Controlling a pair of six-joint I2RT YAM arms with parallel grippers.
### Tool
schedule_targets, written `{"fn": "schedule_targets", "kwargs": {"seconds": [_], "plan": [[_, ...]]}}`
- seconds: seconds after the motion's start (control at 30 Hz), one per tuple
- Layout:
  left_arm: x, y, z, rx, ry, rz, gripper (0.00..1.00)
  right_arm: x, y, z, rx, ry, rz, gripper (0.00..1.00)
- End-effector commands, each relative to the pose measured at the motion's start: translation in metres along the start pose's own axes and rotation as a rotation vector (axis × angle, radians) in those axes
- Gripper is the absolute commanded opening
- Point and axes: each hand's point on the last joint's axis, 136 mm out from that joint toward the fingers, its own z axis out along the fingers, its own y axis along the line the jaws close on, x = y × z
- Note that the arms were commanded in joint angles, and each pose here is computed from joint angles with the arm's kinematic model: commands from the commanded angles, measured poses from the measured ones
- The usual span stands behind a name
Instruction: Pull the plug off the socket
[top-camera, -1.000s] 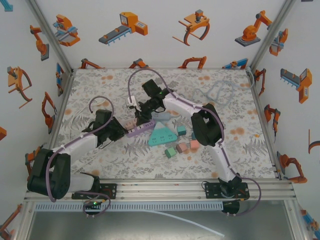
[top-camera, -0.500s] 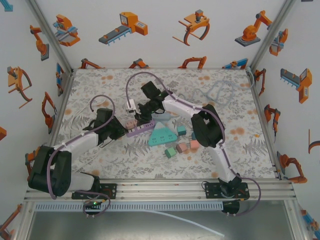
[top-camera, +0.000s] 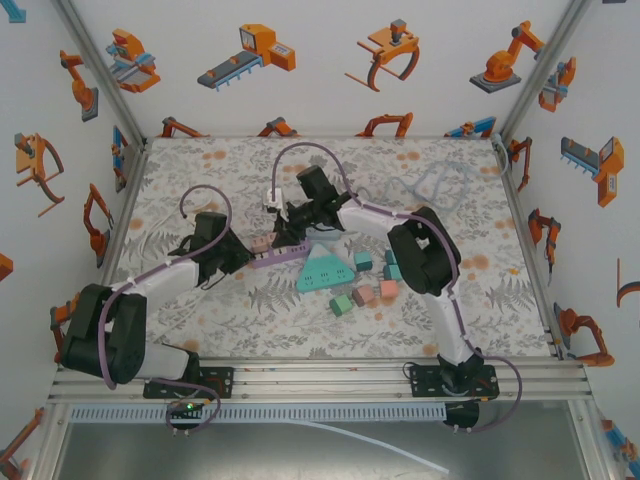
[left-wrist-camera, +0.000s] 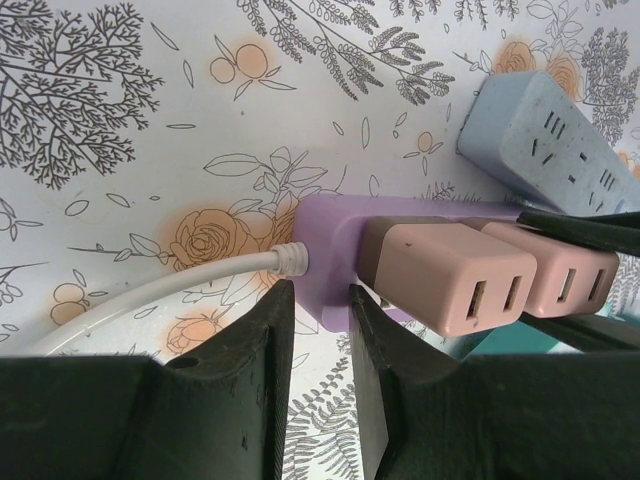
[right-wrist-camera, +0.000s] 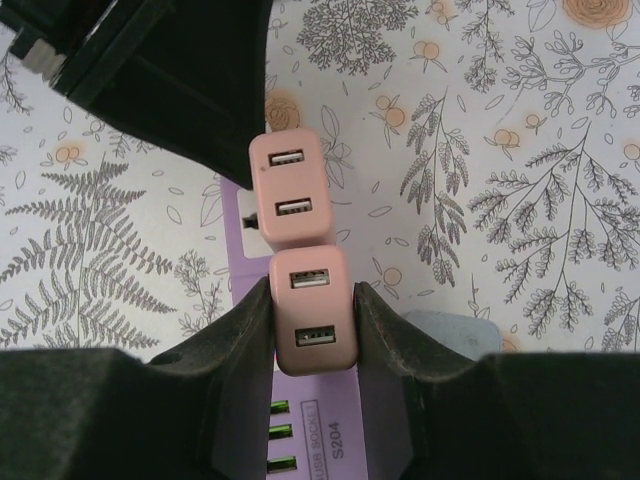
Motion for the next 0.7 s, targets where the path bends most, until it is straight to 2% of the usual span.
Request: {"fn": "schedule_targets", "kwargs": {"seconds": [0.0, 0.07, 0.1, 0.17, 0.23, 0.27, 0.47, 0.67], "plan": [[0.086, 0.081, 0.007, -0.279, 0.292, 0.075, 0.31, -0.087, 0.012, -0.025, -0.006, -0.246, -0.121, 0.0], [0.086, 0.081, 0.008, -0.281, 0.293, 0.073, 0.3, -0.094, 0.004, -0.034, 0.029, -0.318, -0.1, 0.0], [0.085, 0.081, 0.008, -0.282, 0.292, 0.075, 0.3, -0.091, 0.003, -0.034, 0.042, -0.312, -0.114, 0.0], [0.085, 0.081, 0.008, -0.283, 0.291, 0.075, 0.29, -0.075, 0.008, -0.026, 0.06, -0.226, -0.179, 0.0], [0.085, 0.081, 0.007, -0.28, 0.291, 0.078, 0.27, -0.053, 0.021, -0.016, 0.056, -0.089, -0.289, 0.0], [0.085, 0.081, 0.007, -0.281, 0.293, 0.078, 0.26, -0.051, 0.025, -0.014, 0.053, -0.066, -0.313, 0.0], [0.084, 0.08, 0.009, -0.287, 0.293, 0.08, 0.26, -0.082, 0.022, -0.026, 0.095, -0.156, -0.325, 0.0], [0.082, 0.078, 0.007, -0.281, 0.289, 0.084, 0.26, -0.077, 0.019, -0.029, 0.103, -0.151, -0.302, 0.0]]}}
